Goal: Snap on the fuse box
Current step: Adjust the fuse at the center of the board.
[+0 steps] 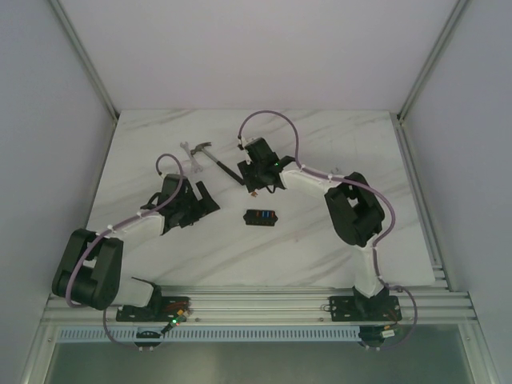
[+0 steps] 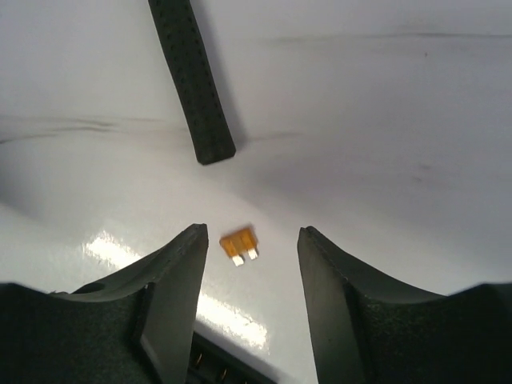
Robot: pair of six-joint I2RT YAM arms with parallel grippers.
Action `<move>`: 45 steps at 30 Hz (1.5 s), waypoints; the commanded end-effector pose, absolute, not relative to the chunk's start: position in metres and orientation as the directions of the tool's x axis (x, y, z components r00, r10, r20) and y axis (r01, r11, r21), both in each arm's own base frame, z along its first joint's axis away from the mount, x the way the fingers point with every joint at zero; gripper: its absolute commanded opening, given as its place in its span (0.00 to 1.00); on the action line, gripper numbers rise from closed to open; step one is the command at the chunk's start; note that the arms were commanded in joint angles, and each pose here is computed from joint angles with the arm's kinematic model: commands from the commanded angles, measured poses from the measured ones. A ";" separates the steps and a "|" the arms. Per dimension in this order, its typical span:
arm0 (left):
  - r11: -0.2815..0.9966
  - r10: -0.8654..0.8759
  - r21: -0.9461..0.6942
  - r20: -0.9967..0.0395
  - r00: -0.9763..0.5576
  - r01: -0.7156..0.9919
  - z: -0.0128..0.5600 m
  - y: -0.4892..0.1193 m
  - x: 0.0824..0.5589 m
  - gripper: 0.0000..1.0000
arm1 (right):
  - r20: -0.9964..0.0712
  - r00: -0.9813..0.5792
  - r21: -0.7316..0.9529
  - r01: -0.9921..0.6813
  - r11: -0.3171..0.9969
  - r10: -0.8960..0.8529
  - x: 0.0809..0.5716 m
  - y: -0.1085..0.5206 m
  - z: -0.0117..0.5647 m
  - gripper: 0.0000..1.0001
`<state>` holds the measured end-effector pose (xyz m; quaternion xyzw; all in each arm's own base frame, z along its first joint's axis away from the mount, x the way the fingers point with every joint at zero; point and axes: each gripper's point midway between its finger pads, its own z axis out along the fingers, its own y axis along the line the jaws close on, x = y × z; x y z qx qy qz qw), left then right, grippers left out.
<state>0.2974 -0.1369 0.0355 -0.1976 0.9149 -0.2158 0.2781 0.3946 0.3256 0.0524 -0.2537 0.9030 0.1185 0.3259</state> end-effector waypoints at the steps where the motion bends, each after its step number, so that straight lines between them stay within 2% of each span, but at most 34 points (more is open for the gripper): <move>1: 0.824 -0.455 -0.538 -0.440 -0.774 -0.179 0.040 -0.142 0.298 0.96 | -0.620 -0.642 -0.012 -0.568 0.823 -0.452 0.397 0.331 0.044 0.53; 7: 0.830 -0.444 -0.532 -0.448 -0.776 -0.167 0.038 -0.137 0.295 0.98 | -0.547 -0.623 -0.040 -0.647 0.761 -0.559 0.385 0.338 0.028 0.51; 17: 0.829 -0.442 -0.534 -0.446 -0.778 -0.165 0.036 -0.134 0.291 0.99 | -0.460 -0.633 -0.056 -0.679 0.732 -0.622 0.378 0.333 0.010 0.50; 21: 0.828 -0.442 -0.536 -0.443 -0.780 -0.165 0.035 -0.135 0.290 0.99 | -0.425 -0.643 -0.056 -0.683 0.728 -0.637 0.372 0.326 0.003 0.43; 28: 0.827 -0.443 -0.538 -0.442 -0.780 -0.165 0.034 -0.134 0.289 0.99 | -0.399 -0.694 -0.079 -0.625 0.777 -0.599 0.374 0.308 0.002 0.33; 36: 0.824 -0.445 -0.542 -0.437 -0.782 -0.166 0.034 -0.135 0.288 0.99 | -0.364 -0.756 -0.109 -0.546 0.831 -0.544 0.378 0.287 0.005 0.34; 45: 0.818 -0.445 -0.550 -0.425 -0.788 -0.165 0.032 -0.138 0.288 0.99 | -0.300 -0.860 -0.146 -0.385 0.911 -0.412 0.374 0.245 0.006 0.35</move>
